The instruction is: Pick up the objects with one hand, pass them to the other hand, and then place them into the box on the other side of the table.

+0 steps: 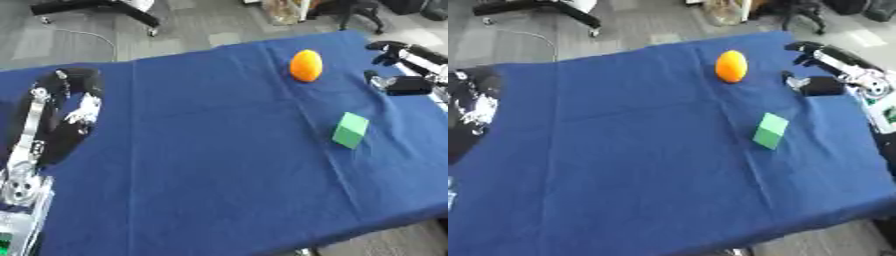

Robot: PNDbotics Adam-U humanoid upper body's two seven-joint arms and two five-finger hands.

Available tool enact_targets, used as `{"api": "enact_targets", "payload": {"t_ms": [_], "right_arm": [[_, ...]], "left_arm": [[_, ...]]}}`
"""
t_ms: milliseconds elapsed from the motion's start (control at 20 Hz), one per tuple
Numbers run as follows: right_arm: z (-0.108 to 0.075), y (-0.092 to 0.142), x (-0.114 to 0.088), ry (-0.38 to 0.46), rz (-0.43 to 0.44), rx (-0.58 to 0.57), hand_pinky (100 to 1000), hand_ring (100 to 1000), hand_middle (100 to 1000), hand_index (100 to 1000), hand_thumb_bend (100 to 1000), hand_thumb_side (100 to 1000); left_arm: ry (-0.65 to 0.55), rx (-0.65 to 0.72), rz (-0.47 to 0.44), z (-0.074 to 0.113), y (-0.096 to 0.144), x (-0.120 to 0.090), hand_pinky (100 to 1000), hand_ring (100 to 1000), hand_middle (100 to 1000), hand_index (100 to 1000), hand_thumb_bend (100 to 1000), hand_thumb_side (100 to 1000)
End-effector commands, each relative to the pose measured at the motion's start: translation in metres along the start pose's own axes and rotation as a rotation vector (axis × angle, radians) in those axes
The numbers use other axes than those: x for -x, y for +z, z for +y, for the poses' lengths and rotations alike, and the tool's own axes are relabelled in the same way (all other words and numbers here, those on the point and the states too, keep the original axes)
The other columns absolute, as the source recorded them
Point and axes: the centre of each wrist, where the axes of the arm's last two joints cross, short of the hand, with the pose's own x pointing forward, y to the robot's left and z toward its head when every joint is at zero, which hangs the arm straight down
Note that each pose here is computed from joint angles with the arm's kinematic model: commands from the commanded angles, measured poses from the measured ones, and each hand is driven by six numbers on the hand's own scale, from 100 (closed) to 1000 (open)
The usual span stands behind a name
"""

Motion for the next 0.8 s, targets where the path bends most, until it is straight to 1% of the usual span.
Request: {"api": "enact_targets", "payload": {"t_ms": [50, 250, 300, 350, 400, 450, 550, 600, 650, 700, 800], "right_arm": [[-0.026, 0.013, -0.003, 0.046, -0.027, 0.001, 854, 853, 972, 980, 100, 612], [-0.017, 0.019, 0.001, 0.028, -0.021, -0.065, 854, 857, 972, 980, 100, 743], [-0.014, 0.019, 0.002, 0.023, -0.018, -0.086, 854, 857, 972, 980, 100, 761], [-0.011, 0.019, 0.003, 0.02, -0.015, -0.104, 854, 857, 972, 980, 100, 768], [-0.008, 0.019, 0.005, 0.017, -0.007, -0.121, 853, 855, 967, 980, 100, 672], [-0.005, 0.019, 0.006, 0.017, 0.006, -0.138, 854, 858, 969, 981, 100, 791], [0.003, 0.018, 0.009, 0.02, 0.027, -0.167, 855, 861, 969, 982, 100, 796], [0.007, 0.017, 0.009, 0.028, 0.033, -0.181, 857, 865, 970, 987, 100, 817], [0.01, 0.017, 0.01, 0.038, 0.038, -0.196, 858, 867, 969, 989, 100, 810], [0.013, 0.016, 0.01, 0.051, 0.042, -0.211, 861, 872, 968, 993, 100, 784], [0.019, 0.015, 0.011, 0.073, 0.05, -0.236, 861, 873, 967, 996, 100, 780]], "left_arm": [[-0.009, -0.001, -0.013, 0.0, -0.002, -0.002, 829, 697, 564, 723, 181, 632], [-0.001, 0.0, -0.005, -0.002, -0.001, 0.0, 829, 696, 563, 723, 181, 636], [0.0, 0.001, -0.005, -0.002, -0.001, 0.001, 829, 696, 563, 723, 181, 637], [0.001, 0.003, -0.005, -0.003, -0.001, 0.001, 829, 696, 563, 723, 181, 637], [0.003, 0.004, -0.005, -0.003, -0.001, 0.001, 829, 696, 562, 723, 179, 641], [0.007, 0.004, -0.003, -0.004, -0.001, 0.001, 829, 695, 562, 722, 179, 641], [0.014, 0.003, 0.0, -0.005, -0.001, 0.002, 829, 695, 561, 722, 179, 644], [0.015, 0.004, 0.002, -0.005, 0.0, 0.003, 829, 695, 561, 722, 178, 645], [0.015, 0.004, 0.003, -0.005, 0.0, 0.003, 829, 695, 560, 722, 179, 646], [0.016, 0.005, 0.004, -0.005, 0.0, 0.003, 829, 695, 561, 722, 179, 645], [0.016, 0.005, 0.005, -0.006, 0.0, 0.004, 829, 695, 560, 723, 178, 645]]}}
